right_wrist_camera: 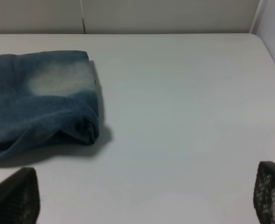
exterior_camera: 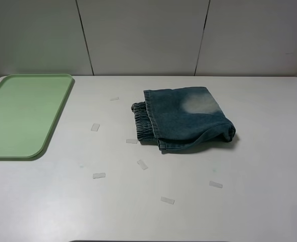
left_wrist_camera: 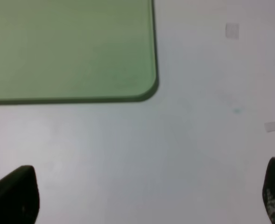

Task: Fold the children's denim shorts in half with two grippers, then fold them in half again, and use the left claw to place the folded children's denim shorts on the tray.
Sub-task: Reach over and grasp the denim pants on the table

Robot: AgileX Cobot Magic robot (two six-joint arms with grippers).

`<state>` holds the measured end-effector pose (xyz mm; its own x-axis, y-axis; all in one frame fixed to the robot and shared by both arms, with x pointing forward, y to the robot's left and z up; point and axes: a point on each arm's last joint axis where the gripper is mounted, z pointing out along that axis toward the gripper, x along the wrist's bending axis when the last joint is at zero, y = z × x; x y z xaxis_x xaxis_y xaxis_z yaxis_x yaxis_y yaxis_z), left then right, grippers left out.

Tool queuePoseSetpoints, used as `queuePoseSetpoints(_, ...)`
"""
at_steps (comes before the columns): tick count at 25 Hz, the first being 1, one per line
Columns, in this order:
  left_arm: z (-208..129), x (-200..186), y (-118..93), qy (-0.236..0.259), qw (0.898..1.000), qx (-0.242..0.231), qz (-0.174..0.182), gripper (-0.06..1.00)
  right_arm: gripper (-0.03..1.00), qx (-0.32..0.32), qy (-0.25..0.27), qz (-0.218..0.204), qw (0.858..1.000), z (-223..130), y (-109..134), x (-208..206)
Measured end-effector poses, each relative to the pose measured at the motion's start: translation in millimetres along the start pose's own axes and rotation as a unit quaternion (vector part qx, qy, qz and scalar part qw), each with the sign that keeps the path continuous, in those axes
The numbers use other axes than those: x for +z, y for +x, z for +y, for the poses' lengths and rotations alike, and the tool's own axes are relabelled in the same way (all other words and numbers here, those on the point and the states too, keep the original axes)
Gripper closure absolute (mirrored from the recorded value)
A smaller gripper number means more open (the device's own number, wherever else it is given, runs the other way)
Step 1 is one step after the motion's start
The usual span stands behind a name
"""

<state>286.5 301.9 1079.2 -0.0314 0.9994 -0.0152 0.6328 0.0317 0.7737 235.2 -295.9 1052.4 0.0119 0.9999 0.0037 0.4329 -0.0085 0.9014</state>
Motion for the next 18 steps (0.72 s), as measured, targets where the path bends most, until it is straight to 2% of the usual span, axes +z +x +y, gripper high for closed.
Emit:
queuePoseSetpoints(5, 38.8, 37.1, -12.0, 0.040, 0.998, 0.008, -0.051, -0.01, 0.27, 0.000, 0.000, 0.000, 1.000, 0.0, 0.0, 0.0)
queuePoseSetpoints(9, 63.9, 76.7, -24.1, 0.094, 0.993, 0.019, -0.070, -0.01, 0.27, 0.000, 0.000, 0.000, 1.000, 0.0, 0.0, 0.0)
queuePoseSetpoints(13, 86.6, 119.5, -40.5, 0.130, 0.987, 0.008, -0.094, -0.01, 0.27, 0.000, 0.000, 0.000, 1.000, 0.0, 0.0, 0.0)
queuePoseSetpoints(17, 101.4, 159.6, -69.7, 0.140, 0.981, 0.010, -0.132, -0.01, 0.27, 0.000, 0.000, 0.000, 1.000, 0.0, 0.0, 0.0)
queuePoseSetpoints(18, 101.4, 159.6, -69.7, 0.140, 0.981, 0.010, -0.132, -0.01, 0.27, 0.000, 0.000, 0.000, 1.000, 0.0, 0.0, 0.0)
